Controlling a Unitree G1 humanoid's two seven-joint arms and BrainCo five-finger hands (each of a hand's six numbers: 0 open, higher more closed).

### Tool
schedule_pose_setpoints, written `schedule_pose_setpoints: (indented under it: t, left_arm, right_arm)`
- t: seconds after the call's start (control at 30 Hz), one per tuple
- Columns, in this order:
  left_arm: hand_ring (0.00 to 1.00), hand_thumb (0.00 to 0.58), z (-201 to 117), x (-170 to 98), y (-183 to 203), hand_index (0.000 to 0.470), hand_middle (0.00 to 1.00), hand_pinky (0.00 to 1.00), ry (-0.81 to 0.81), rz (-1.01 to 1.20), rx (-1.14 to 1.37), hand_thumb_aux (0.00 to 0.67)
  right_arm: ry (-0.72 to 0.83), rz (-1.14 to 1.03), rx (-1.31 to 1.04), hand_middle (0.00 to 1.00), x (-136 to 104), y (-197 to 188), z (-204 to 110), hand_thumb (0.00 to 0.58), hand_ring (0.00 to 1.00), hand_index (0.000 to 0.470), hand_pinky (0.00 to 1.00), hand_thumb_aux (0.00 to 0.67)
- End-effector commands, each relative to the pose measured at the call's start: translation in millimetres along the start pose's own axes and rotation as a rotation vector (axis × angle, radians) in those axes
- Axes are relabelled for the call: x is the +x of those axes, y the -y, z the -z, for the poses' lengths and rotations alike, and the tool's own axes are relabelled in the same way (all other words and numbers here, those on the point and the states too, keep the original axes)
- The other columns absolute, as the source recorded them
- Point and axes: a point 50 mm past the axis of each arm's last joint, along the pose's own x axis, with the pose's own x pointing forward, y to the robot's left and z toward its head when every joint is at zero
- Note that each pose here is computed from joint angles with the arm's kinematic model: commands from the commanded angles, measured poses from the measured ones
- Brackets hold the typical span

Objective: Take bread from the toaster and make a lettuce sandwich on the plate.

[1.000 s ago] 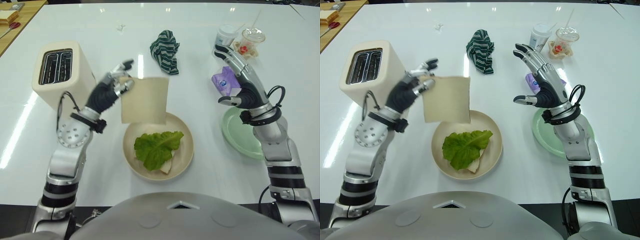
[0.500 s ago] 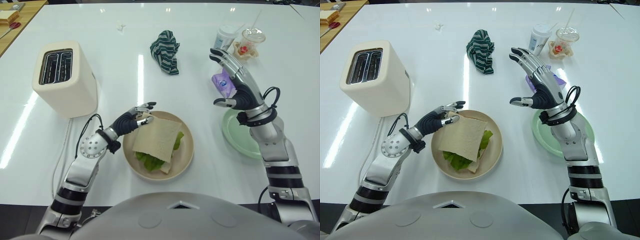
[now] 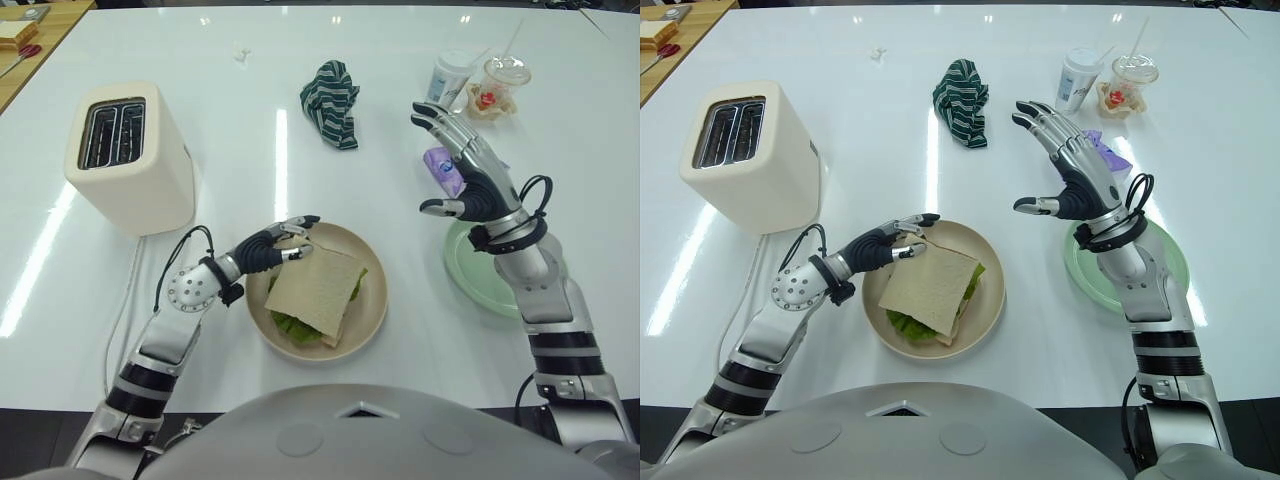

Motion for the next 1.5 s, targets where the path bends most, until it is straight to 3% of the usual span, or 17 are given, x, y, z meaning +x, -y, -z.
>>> schedule_pose_setpoints:
  t: [0.03,0.07,0.1,0.13,0.6,0.83,1.0,1.03,1.07,1.1,1.13,1.17,1.2,1.23,1.27,1.37,1.5]
  left_arm:
    - [0.0,0.577,5.8,4.5,-3.0,0.435,0.0,0.0,-0.032,-0.028,0.065,0.62]
    - [0.0,0.566,6.7,5.3,-4.2,0.396,0.0,0.0,-0.038,-0.039,0.083,0.565]
    - [0.0,0.179,7.4,6.1,-5.3,0.079,0.0,0.0,-0.043,-0.049,0.098,0.113]
    - [0.0,0.0,7.9,7.2,-5.9,0.0,0.0,0.0,-0.045,-0.056,0.105,0.0]
    - [0.0,0.0,-0.6,11.0,-20.2,0.0,0.0,0.0,0.01,-0.185,0.101,0.0]
    - [0.0,0.0,-85.5,-13.8,-59.7,0.0,0.0,0.0,0.554,-0.562,0.098,0.0]
    - [0.0,0.0,-114.1,-50.5,-72.6,0.0,0.0,0.0,0.804,-0.691,0.072,0.0]
    - [0.0,0.152,-114.8,-56.7,-73.1,0.066,0.0,0.0,0.804,-0.656,0.097,0.095]
    - [0.0,0.578,-114.0,-64.5,-72.1,0.442,0.0,0.0,0.81,-0.586,0.145,0.631]
    - [0.21,0.58,-109.9,-70.8,-72.8,0.47,0.21,0.21,0.794,-0.526,0.179,0.67]
    - [0.95,0.58,-104.3,-76.6,-75.7,0.47,0.95,0.95,0.763,-0.478,0.22,0.67]
    - [1.0,0.58,-96.4,-82.3,-79.4,0.47,1.0,1.0,0.716,-0.415,0.234,0.67]
    - [1.0,0.58,-89.7,-87.8,-81.3,0.47,1.0,1.0,0.674,-0.355,0.254,0.67]
    - [1.0,0.58,-78.4,-93.6,-77.6,0.47,1.0,1.0,0.599,-0.237,0.245,0.67]
    - [1.0,0.58,-64.0,-100.8,-68.6,0.47,1.0,1.0,0.5,-0.096,0.232,0.67]
    - [1.0,0.58,-24.1,-126.4,-39.7,0.47,1.0,1.0,0.224,0.244,0.117,0.67]
    - [1.0,0.58,8.4,-146.1,-22.1,0.47,1.0,1.0,0.032,0.397,0.041,0.67]
  right_arm:
    - [-0.007,-0.01,-0.002,0.0,1.5,-3.8,1.4,0.0,0.0,0.0,0.0,0.0]
    - [-0.008,-0.011,-0.002,0.0,1.4,-4.0,1.5,0.0,0.0,0.0,0.0,0.0]
    - [-0.008,-0.011,-0.001,0.0,1.4,-4.1,1.5,0.0,0.0,0.0,0.0,0.0]
    - [-0.008,-0.011,-0.001,0.0,1.4,-4.3,1.6,0.0,0.0,0.0,0.0,0.0]
    - [-0.008,-0.017,-0.002,0.0,0.4,-5.6,3.1,0.0,0.0,0.0,0.0,0.0]
    - [-0.011,-0.046,0.008,0.0,-3.1,-9.5,2.8,0.0,0.0,0.0,0.0,0.0]
    - [-0.01,-0.087,0.015,0.0,-5.2,-12.8,1.1,0.0,0.0,0.0,0.0,0.0]
    - [-0.013,-0.118,0.018,0.0,-7.7,-15.5,0.5,0.0,0.0,0.0,0.0,0.0]
    - [-0.018,-0.159,0.026,0.0,-11.7,-19.3,-0.2,0.0,0.0,0.0,0.0,0.0]
    - [-0.025,-0.198,0.034,0.0,-15.3,-22.8,-0.7,0.0,0.0,0.0,0.0,0.0]
    - [-0.029,-0.237,0.037,0.0,-18.6,-26.2,-1.0,0.0,0.0,0.0,0.0,0.0]
    - [-0.032,-0.277,0.04,0.0,-21.8,-29.2,-1.3,0.0,0.0,0.0,0.0,0.0]
    - [-0.031,-0.31,0.044,0.14,-24.5,-31.2,-2.3,0.223,0.14,0.101,0.14,0.145]
    - [-0.025,-0.352,0.066,0.77,-28.3,-33.0,-5.0,0.578,0.77,0.441,0.77,0.628]
    - [-0.028,-0.414,0.106,1.0,-34.6,-35.7,-8.9,0.58,1.0,0.47,1.0,0.67]
    - [-0.048,-0.588,0.241,1.0,-55.0,-42.8,-21.1,0.58,1.0,0.47,1.0,0.67]
    - [-0.06,-0.667,0.354,1.0,-68.4,-41.8,-30.5,0.58,1.0,0.47,1.0,0.67]
